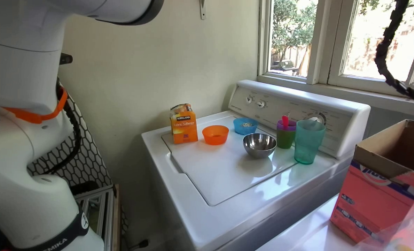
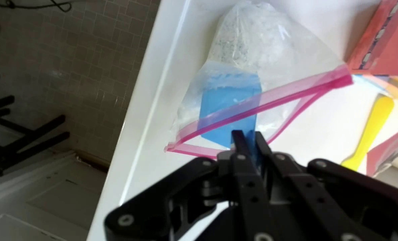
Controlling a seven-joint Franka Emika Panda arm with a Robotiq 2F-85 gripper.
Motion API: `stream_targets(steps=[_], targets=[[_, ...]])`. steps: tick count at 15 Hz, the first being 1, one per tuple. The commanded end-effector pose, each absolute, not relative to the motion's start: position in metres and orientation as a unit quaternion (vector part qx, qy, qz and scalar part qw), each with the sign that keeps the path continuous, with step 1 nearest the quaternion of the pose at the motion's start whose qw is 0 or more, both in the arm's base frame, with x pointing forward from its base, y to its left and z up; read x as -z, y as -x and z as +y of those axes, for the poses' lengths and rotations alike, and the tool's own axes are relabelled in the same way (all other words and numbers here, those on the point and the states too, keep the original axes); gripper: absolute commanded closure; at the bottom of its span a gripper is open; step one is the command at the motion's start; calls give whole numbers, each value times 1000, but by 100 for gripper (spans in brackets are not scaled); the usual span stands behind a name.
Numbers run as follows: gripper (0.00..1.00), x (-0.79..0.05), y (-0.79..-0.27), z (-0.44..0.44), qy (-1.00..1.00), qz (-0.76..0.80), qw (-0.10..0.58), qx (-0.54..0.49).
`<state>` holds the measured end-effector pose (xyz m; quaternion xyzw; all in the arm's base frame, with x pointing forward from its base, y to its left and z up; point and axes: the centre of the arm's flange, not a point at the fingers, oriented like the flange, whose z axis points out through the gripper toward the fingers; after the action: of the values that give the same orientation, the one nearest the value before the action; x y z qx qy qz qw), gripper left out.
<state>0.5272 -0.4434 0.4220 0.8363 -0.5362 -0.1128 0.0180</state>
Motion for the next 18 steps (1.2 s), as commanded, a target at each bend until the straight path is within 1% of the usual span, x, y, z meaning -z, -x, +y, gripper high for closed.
stream_targets(steps=[1, 2, 3, 4, 6, 7, 8, 12, 16, 18], targets=[[98, -423, -513, -445, -884, -450, 21, 127], [98, -422, -512, -445, -891, -431, 23, 136], [98, -423, -517, -447, -871, -469, 39, 138], [92, -422, -522, -447, -876, -467, 28, 122], [92, -422, -521, -449, -875, -467, 34, 124], [98, -422, -520, -449, -875, -467, 34, 125], [98, -425, -517, -438, -905, -411, -4, 112], [98, -436, -520, -419, -938, -341, -18, 52], [98, -427, -513, -411, -970, -238, -20, 53], [98, -423, -507, -409, -979, -188, -31, 68]])
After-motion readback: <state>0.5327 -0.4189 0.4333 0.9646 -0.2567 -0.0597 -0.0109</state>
